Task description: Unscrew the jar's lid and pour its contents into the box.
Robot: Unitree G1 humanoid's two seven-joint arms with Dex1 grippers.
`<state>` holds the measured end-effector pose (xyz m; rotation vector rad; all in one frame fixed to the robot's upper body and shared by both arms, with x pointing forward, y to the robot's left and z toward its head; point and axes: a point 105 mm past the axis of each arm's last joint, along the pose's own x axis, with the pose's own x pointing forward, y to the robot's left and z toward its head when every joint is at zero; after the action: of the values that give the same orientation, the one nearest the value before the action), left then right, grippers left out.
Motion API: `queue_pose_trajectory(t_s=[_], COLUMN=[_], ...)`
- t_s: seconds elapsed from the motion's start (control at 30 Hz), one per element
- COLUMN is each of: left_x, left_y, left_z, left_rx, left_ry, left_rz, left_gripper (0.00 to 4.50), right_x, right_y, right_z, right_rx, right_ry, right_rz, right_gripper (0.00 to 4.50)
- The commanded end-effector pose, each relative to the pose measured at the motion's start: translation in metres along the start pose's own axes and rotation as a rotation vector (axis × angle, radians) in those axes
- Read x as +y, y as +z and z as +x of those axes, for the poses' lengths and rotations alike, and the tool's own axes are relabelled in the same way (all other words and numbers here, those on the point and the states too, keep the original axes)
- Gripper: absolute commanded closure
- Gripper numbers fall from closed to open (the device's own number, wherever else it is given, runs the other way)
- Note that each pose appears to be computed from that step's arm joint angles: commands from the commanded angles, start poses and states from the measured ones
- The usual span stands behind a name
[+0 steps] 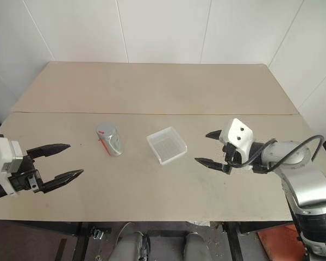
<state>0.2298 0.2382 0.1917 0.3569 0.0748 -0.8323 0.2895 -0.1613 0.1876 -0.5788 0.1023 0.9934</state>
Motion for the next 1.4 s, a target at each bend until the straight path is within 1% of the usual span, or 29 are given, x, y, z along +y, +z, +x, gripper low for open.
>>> queue_pose_trajectory(t_s=[0.03,0.17,0.3,0.37,0.43,0.53,0.63,0.83,0.93,1.07,1.4], left_x=[0.002,0.003,0.008,0.013,0.018,0.023,0.021,0.024,0.03,0.035,0.034], left_y=[0.009,0.009,-0.007,-0.019,-0.029,-0.034,-0.041,-0.057,-0.056,-0.052,-0.044], left_z=[-0.001,-0.002,-0.005,-0.002,0.007,0.021,0.036,0.07,0.08,0.091,0.112], left_rx=[-0.017,-0.03,-0.003,0.005,-0.014,-0.05,-0.078,-0.135,-0.165,-0.193,-0.235], left_ry=[0.003,0.031,0.101,0.155,0.192,0.226,0.234,0.387,0.446,0.466,0.429], left_rz=[0.043,0.031,-0.006,-0.039,-0.066,-0.093,-0.106,-0.092,-0.086,-0.091,-0.101], left_gripper=[0.03,0.03,0.03,0.03,0.03,0.03,0.03,0.03,0.03,0.03,0.03], right_x=[-0.004,-0.002,0.002,0.004,0.003,0.001,0.002,0.004,0.005,0.008,0.01], right_y=[0.014,0.016,0.026,0.027,0.027,0.032,0.039,0.046,0.049,0.051,0.053], right_z=[-0.008,-0.002,0.005,0.008,0.011,0.014,0.012,0.016,0.017,0.017,0.011], right_rx=[-0.026,-0.046,-0.086,-0.094,-0.095,-0.087,-0.106,-0.133,-0.141,-0.15,-0.149], right_ry=[-0.039,-0.029,-0.013,0.0,0.007,-0.003,0.008,0.03,0.026,0.026,0.009], right_rz=[-0.041,-0.04,-0.048,-0.056,-0.071,-0.096,-0.115,-0.138,-0.148,-0.155,-0.164], right_gripper=[0.0,0.0,0.0,0.0,0.0,0.0,0.0,0.0,0.0,0.0,0.0])
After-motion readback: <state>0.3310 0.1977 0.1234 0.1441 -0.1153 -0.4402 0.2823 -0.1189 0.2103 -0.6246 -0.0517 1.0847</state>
